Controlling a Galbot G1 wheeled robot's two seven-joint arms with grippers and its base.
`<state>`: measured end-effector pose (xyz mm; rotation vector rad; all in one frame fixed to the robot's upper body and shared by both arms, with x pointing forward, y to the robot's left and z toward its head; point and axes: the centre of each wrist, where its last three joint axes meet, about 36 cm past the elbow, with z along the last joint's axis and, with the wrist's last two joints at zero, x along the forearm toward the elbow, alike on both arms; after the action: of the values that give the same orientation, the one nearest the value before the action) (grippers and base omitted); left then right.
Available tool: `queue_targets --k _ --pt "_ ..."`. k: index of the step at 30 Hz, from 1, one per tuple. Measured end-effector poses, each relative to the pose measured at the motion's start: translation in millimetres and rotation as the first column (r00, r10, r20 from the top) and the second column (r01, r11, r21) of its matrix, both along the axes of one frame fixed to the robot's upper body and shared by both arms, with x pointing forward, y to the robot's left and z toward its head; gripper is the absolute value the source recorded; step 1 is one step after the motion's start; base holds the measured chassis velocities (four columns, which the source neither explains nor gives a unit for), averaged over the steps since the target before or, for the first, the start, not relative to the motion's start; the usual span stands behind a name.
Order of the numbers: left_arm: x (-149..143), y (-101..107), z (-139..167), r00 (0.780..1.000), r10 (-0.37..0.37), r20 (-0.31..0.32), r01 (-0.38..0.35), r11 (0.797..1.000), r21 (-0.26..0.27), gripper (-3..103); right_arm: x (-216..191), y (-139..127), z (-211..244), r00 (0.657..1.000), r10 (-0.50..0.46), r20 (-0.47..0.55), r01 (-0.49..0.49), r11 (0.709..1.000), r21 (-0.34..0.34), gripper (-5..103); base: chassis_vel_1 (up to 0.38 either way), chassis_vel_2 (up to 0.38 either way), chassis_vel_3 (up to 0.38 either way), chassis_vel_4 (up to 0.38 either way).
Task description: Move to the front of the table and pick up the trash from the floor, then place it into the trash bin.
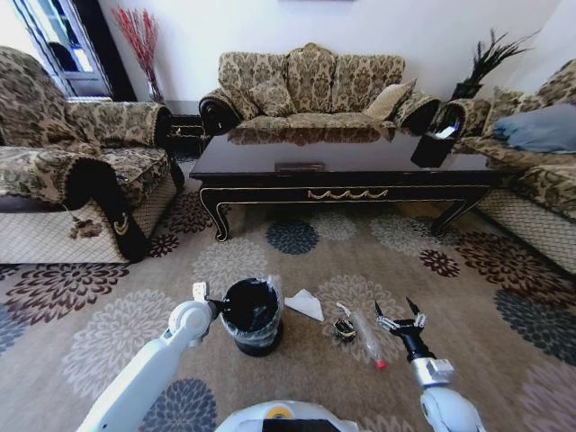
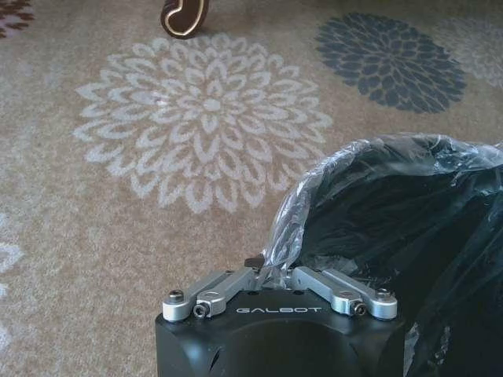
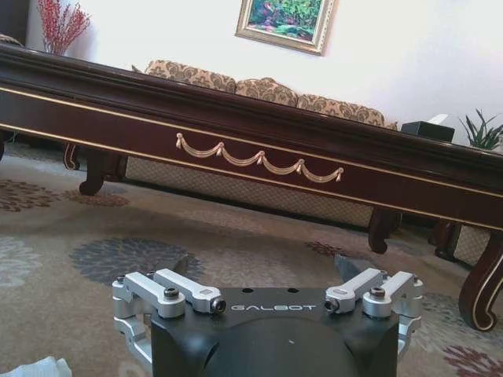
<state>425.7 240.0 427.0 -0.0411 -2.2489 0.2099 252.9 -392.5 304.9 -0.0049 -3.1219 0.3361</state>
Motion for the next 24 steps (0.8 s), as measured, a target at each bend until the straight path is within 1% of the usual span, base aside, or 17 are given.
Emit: queue_targets --k 4,6,8,9,12,13,14,17,18,22,24 --pt "-3 3 4 1.000 -0.001 0.007 0.001 1.000 0.007 4 -1 -1 0 1.000 -0.003 -0.002 0.003 1.000 -0.005 100 0.000 0.000 0.000 0.000" --pt "-6 8 14 1.000 -0.011 0.025 0.010 1.000 0.019 2 -1 -3 1 1.000 -0.008 -0.010 0.008 1.000 -0.009 100 0.000 0.000 0.000 0.000" --pt "-7 10 18 0.999 -0.011 0.033 0.010 1.000 0.029 2 -1 -3 1 1.000 -0.009 -0.017 0.009 1.000 -0.010 100 0.000 0.000 0.000 0.000" --pt "-8 12 21 0.999 -0.008 0.041 0.006 0.999 0.048 2 -1 -4 1 1.000 -0.010 -0.027 0.010 1.000 -0.012 100 0.000 0.000 0.000 0.000" --pt "-14 20 27 0.998 0.009 0.068 -0.019 0.990 0.137 0 -4 -9 2 0.997 -0.014 -0.080 0.012 1.000 -0.020 100 0.000 0.000 0.000 0.000" --pt "-14 20 27 0.998 0.009 0.068 -0.019 0.990 0.137 0 -4 -9 2 0.997 -0.014 -0.080 0.012 1.000 -0.020 100 0.000 0.000 0.000 0.000" --pt "-17 23 29 0.997 0.008 0.071 -0.018 0.989 0.149 0 -5 -11 1 0.994 -0.015 -0.106 0.013 1.000 -0.021 100 0.000 0.000 0.000 0.000" --pt "-28 25 38 0.997 -0.001 0.076 -0.010 0.990 0.143 0 -9 -21 -7 0.985 -0.005 -0.173 -0.003 0.999 -0.044 100 0.000 0.000 0.000 0.000" --pt "-28 25 38 0.997 -0.001 0.076 -0.010 0.990 0.143 0 -9 -21 -7 0.985 -0.005 -0.173 -0.003 0.999 -0.044 100 0.000 0.000 0.000 0.000" --pt "-38 24 53 0.996 -0.021 0.086 0.011 0.993 0.114 0 -14 -32 -21 0.970 0.007 -0.241 -0.027 0.997 -0.079 100 0.000 0.000 0.000 0.000" --pt "-39 23 57 0.996 -0.026 0.090 0.016 0.994 0.108 0 -14 -35 -24 0.967 0.009 -0.254 -0.032 0.996 -0.087 100 0.000 0.000 0.000 0.000"
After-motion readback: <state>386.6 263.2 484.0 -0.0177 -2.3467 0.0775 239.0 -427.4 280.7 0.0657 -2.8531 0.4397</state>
